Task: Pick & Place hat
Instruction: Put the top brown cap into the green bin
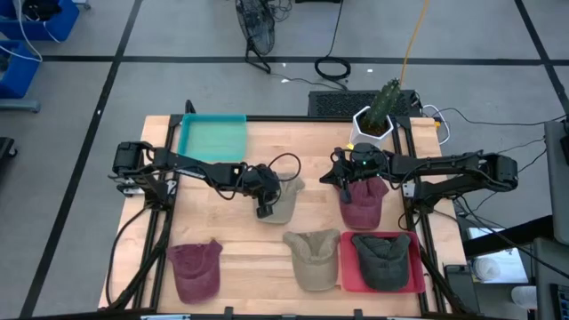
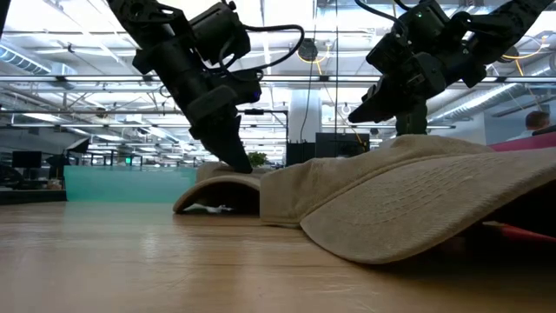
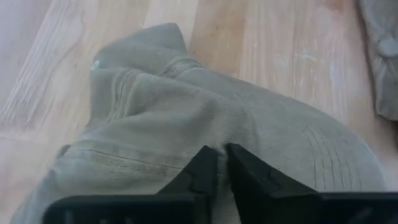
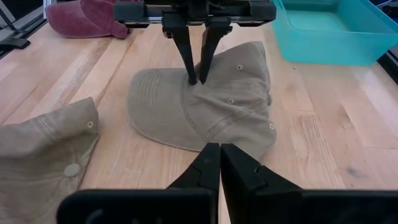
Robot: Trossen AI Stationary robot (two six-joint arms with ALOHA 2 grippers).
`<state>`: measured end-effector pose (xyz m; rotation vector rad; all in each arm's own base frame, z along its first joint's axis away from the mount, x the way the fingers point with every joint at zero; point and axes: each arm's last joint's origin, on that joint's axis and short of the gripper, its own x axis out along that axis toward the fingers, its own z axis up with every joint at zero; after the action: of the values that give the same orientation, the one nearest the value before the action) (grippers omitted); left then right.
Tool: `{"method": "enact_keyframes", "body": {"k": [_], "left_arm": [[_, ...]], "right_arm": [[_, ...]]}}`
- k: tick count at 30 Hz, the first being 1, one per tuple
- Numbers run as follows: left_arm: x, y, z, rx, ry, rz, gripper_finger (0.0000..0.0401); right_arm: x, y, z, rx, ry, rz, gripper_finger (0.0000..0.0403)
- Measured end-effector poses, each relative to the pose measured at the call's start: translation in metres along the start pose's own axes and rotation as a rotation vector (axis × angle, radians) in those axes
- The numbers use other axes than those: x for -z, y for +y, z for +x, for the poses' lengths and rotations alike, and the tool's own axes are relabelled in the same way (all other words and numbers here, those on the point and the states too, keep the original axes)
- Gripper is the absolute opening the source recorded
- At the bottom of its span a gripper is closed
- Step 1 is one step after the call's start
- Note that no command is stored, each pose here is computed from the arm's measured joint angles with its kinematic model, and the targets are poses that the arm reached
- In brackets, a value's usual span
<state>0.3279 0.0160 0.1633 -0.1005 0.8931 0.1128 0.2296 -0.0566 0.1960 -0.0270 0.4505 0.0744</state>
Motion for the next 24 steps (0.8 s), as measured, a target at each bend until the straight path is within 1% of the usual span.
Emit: {"method": "enact_keyframes", "body": {"k": [4,6,10,12,15,17,21,24], "left_arm": [[0.000,0.000,0.000,0.000,0.000,0.037,0.0009],[0.000,0.000,0.000,0.000,0.000,0.047,0.0011],[-0.001,0.000,-0.002,-0.008,-0.007,0.052,0.0027],[-0.004,0.000,-0.006,-0.023,-0.024,0.051,0.0026],[-0.011,0.000,-0.020,-0.021,-0.073,0.052,0.0010],[-0.016,0.000,-0.033,-0.026,-0.113,0.062,0.0007],[-0.024,0.001,-0.063,-0.090,-0.193,0.096,0.0018],[-0.025,0.003,-0.090,-0.130,-0.222,0.154,0.0009]], "right_arm": [[0.000,0.000,0.000,0.000,0.000,-0.002,0.0004],[0.000,0.000,0.000,0.000,0.000,-0.002,0.0004],[0.000,0.000,0.000,0.000,0.000,-0.003,0.0004],[0.000,0.000,0.000,0.000,0.000,-0.003,0.0004],[0.000,0.000,0.000,0.000,0.000,-0.002,0.0004],[0.000,0.000,0.000,0.000,0.000,-0.001,0.0004],[0.001,0.000,0.000,-0.001,0.006,0.002,0.0004],[0.001,0.000,0.000,-0.001,0.007,0.002,0.0004]]}}
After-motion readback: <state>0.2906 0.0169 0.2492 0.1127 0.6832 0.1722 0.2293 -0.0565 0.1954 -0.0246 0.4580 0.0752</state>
